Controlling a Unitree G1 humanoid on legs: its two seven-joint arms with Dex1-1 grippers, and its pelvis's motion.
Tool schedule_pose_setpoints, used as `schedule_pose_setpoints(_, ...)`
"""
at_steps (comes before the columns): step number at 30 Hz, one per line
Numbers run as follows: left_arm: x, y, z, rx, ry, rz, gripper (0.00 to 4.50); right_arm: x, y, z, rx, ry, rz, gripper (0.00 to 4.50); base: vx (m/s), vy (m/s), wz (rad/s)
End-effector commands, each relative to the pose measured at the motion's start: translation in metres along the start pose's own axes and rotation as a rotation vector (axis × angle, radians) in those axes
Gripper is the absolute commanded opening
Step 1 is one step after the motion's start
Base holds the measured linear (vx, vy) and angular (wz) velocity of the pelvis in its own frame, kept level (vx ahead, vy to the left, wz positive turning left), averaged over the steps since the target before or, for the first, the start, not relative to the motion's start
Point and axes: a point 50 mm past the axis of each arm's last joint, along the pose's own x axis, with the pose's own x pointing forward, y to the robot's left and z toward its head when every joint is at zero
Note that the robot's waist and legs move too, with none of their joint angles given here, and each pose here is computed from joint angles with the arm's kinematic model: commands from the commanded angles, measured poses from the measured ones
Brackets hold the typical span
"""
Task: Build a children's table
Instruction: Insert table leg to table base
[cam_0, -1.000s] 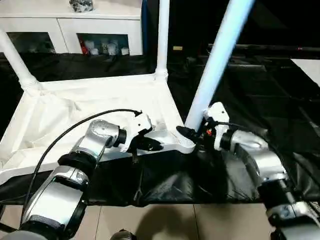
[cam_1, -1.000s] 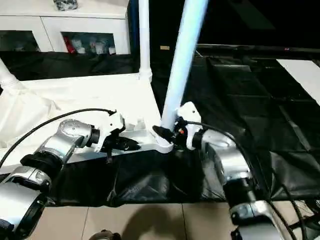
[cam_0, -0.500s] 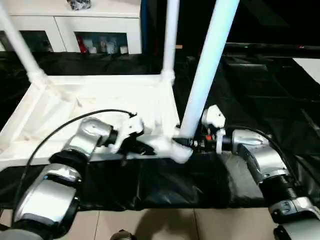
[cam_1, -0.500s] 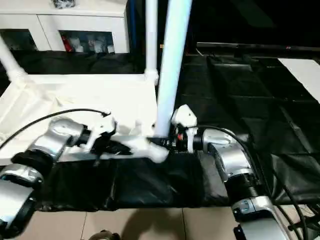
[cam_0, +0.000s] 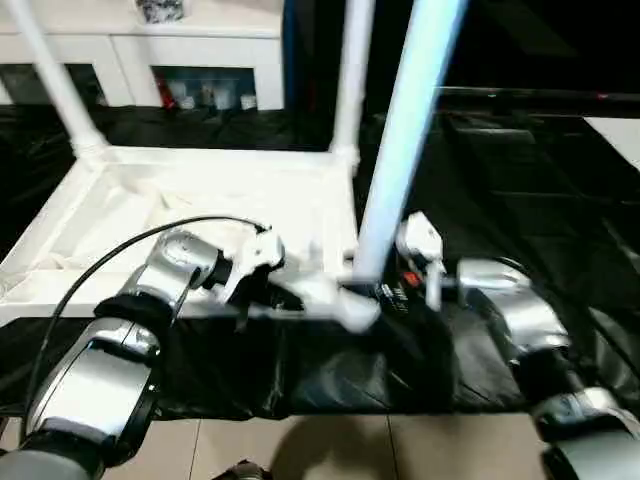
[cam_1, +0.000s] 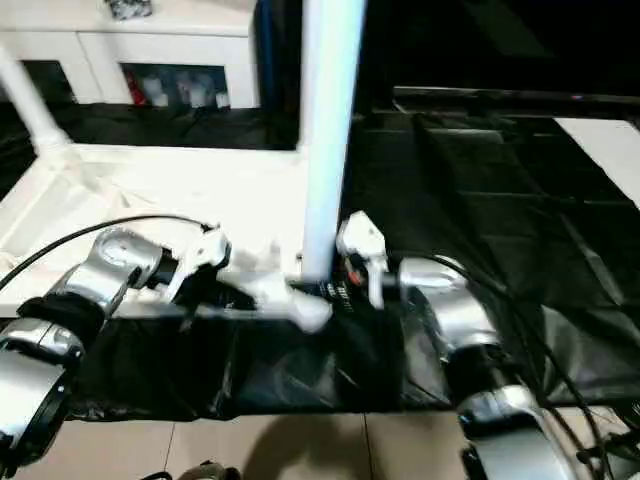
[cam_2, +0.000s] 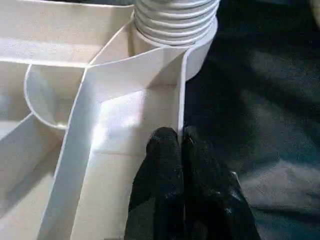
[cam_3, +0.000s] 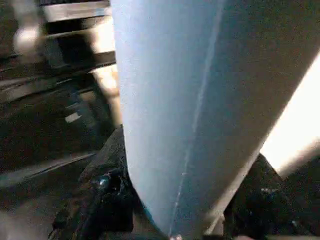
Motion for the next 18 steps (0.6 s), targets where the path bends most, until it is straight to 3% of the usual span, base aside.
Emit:
schedule_pose_setpoints(1, 0.012, 0.009, 0.034, -0.006, -0.104, 0.091, 0.0, 0.005, 0.003, -0.037, 0.129, 0.142, -0.138, 1.88, 0.0, 0.0, 0.0)
schedule_pose_setpoints(5, 0.028, 0.009, 0.048, -0.05, -0.125, 0.163, 0.0, 0.015, 0.002, -0.042, 0.178, 0.163, -0.247, 1.88, 0.0, 0.0, 0.0)
schedule_pose_setpoints(8, 0.047, 0.004, 0.062, -0.089, -0.162, 0.225, 0.0, 0.027, 0.005, -0.049, 0.271, 0.189, -0.353, 1.88, 0.0, 0.0, 0.0)
schedule_pose_setpoints(18, 0.053, 0.0, 0.056, -0.07, -0.113, 0.236, 0.0, 0.044, 0.01, -0.042, 0.266, 0.205, -0.355, 1.88, 0.0, 0.0, 0.0)
